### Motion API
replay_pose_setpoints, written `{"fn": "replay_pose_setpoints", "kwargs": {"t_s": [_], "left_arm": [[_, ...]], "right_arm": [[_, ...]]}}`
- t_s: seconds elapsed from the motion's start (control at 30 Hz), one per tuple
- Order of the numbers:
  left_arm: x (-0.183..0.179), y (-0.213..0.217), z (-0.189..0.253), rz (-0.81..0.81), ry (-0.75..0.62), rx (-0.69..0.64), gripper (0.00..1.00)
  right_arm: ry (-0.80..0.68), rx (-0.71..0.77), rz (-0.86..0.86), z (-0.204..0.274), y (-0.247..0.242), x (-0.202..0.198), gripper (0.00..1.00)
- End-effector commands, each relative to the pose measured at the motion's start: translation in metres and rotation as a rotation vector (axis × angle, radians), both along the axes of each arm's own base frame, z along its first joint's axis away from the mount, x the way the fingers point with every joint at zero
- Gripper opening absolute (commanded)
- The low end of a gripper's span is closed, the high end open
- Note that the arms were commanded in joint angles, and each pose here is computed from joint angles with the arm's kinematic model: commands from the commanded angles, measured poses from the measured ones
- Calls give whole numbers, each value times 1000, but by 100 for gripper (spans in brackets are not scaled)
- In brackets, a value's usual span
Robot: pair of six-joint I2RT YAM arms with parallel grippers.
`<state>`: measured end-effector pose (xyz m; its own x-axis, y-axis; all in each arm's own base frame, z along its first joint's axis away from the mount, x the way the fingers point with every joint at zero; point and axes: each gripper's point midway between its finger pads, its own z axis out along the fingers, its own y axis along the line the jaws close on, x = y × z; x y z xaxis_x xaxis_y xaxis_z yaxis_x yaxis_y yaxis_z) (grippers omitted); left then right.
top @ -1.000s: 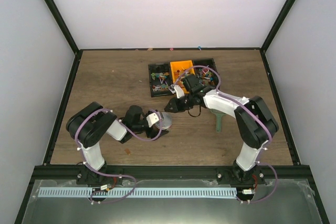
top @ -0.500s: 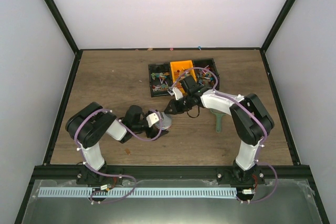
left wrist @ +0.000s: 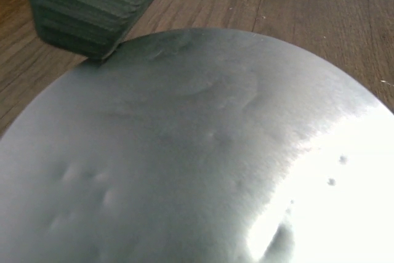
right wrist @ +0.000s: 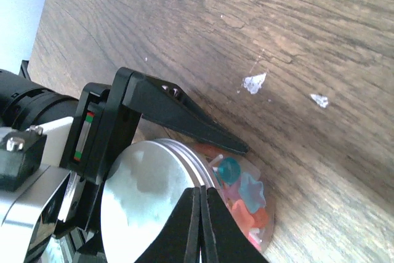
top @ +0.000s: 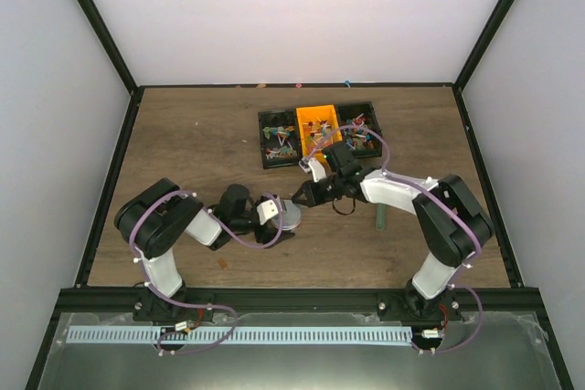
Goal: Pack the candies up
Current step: Screw the bottle lid onto the packing bottle.
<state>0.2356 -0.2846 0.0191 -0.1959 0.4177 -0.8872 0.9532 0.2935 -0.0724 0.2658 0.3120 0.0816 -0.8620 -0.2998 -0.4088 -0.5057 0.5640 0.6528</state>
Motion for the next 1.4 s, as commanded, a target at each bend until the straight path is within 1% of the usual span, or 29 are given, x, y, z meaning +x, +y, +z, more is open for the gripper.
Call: {"fn": "replay_pose_setpoints", "kwargs": {"t_s": [0.0, 0.1, 0.23, 0.43, 0.6, 0.7, 0.83, 1.0, 1.13, 1.2, 1.37], "left_arm": [[10, 11, -14, 99, 78, 60, 91], [14, 12, -11, 113, 62, 62, 91], [14, 11, -13, 120, 75, 56, 90], [14, 11, -16, 119, 81, 59, 90], [13, 11, -18, 115, 87, 62, 90], [12, 12, -19, 108, 84, 67, 90], [8, 11, -20, 88, 85, 70, 90], [4, 12, -20, 71, 86, 76, 91], [1, 12, -20, 60, 91, 76, 91], [0, 11, -20, 56, 92, 75, 91], [-1, 11, -20, 51, 100, 74, 91]], "right_arm": [[192, -10, 84, -16, -7, -63, 1], [209, -5, 87, -18, -9, -76, 1], [235, -11, 101, -20, -9, -96, 1], [244, -4, 112, -16, -4, -115, 1], [250, 11, 102, -11, -3, -123, 1], [229, -1, 91, -7, -6, -120, 1], [173, -4, 54, 7, -6, -106, 1], [95, 29, -18, 34, -9, -68, 1], [13, 15, -74, 48, -12, -30, 12], [-8, -15, -84, 45, -13, -15, 16], [-32, -98, -62, 21, -6, 9, 16]]}}
